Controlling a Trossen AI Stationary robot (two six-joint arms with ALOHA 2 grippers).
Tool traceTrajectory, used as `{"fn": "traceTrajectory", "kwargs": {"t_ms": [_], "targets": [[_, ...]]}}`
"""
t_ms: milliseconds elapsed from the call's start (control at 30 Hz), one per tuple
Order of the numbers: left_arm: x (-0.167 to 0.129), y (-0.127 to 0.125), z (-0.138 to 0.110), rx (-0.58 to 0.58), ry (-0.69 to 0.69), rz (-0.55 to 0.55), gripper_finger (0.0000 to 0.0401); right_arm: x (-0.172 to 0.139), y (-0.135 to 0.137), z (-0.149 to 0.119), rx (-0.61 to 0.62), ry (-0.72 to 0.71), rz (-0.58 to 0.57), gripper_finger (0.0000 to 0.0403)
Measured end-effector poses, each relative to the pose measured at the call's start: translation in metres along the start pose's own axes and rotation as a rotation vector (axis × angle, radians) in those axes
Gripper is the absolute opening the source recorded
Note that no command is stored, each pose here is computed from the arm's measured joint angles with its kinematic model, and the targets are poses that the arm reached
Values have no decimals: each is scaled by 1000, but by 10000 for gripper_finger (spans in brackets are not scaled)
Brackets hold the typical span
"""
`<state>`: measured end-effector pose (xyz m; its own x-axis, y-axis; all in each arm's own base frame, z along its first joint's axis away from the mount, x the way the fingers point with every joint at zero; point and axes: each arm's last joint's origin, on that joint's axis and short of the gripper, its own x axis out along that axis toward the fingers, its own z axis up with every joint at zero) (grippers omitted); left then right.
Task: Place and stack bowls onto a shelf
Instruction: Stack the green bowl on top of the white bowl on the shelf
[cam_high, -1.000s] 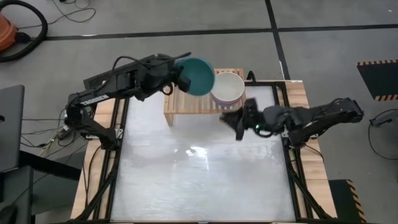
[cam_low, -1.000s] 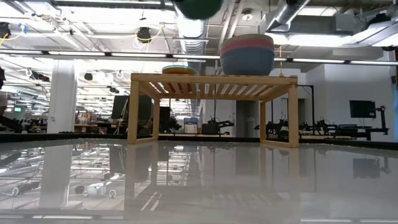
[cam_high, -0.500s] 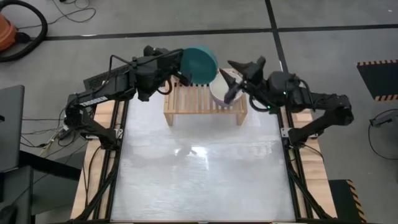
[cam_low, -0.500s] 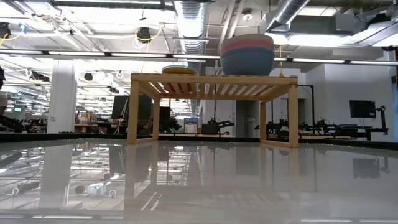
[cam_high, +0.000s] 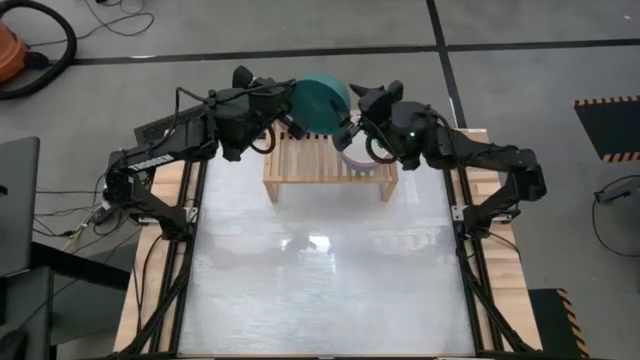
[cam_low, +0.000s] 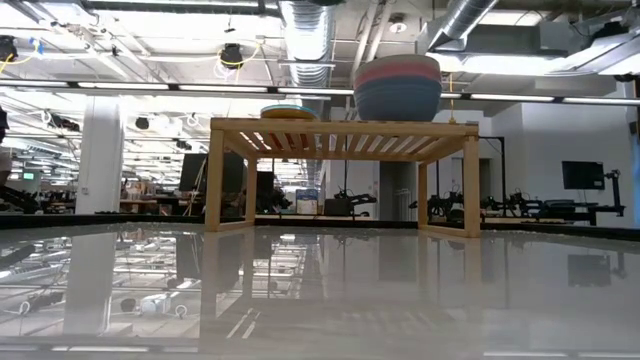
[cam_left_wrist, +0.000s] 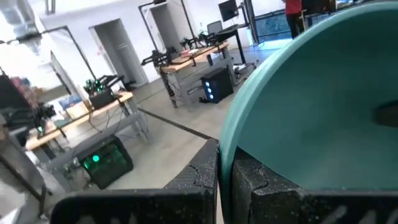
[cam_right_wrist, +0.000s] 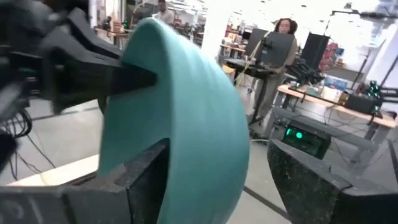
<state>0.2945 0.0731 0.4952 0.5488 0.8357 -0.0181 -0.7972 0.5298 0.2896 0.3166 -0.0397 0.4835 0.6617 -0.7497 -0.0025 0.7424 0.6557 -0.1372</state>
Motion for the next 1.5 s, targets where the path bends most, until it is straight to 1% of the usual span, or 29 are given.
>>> {"fn": "traceTrajectory", "kwargs": {"t_ms": [133, 233, 333, 500, 533, 667, 767, 867, 1000, 1067, 1133, 1233, 1333, 1433, 1500], "targets": [[0, -1, 0, 25, -14, -44, 0, 1, -2, 0, 50, 3, -14, 276], [0, -3, 2, 39, -42, -99, 0, 1, -3, -1, 73, 13, -25, 243], [0, -4, 3, 50, -67, -142, 1, 1, -3, -2, 69, 23, -50, 182], [-1, -5, 6, 24, -86, -150, 3, 1, -5, -3, 58, 32, -103, 54], [-1, -5, 6, 20, -86, -150, 4, 1, -5, -3, 56, 34, -107, 46], [-1, -5, 6, 17, -93, -167, 12, 0, -4, -3, 53, 35, -119, 47], [1, -8, 6, 11, -104, -185, 36, 0, -5, -3, 51, 37, -109, 47], [1, -10, 5, 37, -106, -218, 81, -1, -4, -4, 40, 44, -102, 47], [-2, -11, 6, 60, -125, -262, 157, -1, 0, -6, 41, 53, -63, 47], [-4, -11, 7, 60, -118, -244, 195, -1, 0, -7, 44, 55, -61, 46], [-7, -7, 7, 74, -101, -212, 228, -2, -2, -6, 48, 54, -91, 46], [-12, -2, 9, 85, -100, -178, 269, -4, -6, -5, 64, 56, -124, 46], [-16, 3, 11, 75, -100, -163, 293, -2, -9, -6, 84, 64, -142, 46], [-21, 9, 12, 66, -96, -163, 300, 0, -15, -9, 120, 90, -168, 46], [-27, 17, 12, 66, -83, -156, 300, 0, -25, -13, 164, 124, -198, 46]]}}
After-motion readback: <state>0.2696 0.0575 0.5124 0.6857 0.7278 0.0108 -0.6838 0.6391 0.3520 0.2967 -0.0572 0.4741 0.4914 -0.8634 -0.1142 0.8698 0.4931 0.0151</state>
